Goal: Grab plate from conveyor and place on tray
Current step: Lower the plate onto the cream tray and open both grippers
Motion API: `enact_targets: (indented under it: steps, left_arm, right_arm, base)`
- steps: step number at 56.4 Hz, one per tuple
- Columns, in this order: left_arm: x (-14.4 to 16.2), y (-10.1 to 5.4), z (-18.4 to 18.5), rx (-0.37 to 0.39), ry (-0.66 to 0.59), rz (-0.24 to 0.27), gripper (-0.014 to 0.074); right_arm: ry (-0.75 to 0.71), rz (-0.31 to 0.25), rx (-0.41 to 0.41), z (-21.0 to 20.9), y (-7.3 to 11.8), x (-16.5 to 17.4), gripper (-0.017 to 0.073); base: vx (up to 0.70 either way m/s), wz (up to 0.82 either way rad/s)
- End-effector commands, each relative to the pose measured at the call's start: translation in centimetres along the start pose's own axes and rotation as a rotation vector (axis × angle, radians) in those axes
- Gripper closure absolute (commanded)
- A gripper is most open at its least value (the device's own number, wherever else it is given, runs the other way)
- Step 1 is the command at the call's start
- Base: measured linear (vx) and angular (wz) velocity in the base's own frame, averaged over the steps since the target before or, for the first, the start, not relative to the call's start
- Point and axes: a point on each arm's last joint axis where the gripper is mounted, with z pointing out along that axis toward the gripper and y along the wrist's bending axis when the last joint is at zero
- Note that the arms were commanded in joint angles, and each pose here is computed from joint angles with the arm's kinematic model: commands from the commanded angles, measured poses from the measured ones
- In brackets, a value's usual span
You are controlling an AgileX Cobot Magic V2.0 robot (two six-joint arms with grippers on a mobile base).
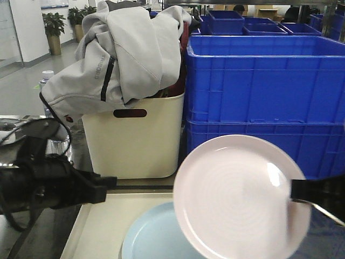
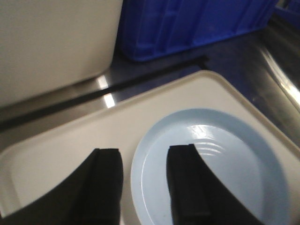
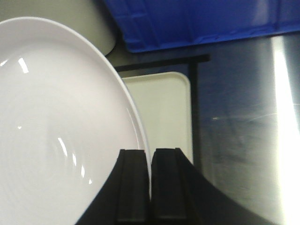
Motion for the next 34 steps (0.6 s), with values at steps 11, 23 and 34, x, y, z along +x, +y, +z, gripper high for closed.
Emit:
enact_targets:
  steps: [11,23,34]
  left_arm:
    - [-4.4,-2.7,-8.0,-0.078,-0.339,0.095,0.0541]
    - [-4.5,-3.1,-9.0,-0.091,-0.356,0.14,0.0601]
    - [-4.3,-3.1,-8.8,-0.074,-0.336,0.134,0.0599]
  right_arm:
    - [0.045,0.065,-0.208,10.1,1.0,-0.9,0.0566]
    - [0.087,-0.016,-0.229,13.8,0.6,0.1,0.0467]
    - [0.09,-0.017,-0.244,14.5,0.6,0.3,0.0216]
  base:
    - [0.0,0.0]
    - [0.0,0.0]
    - [0.0,0.0]
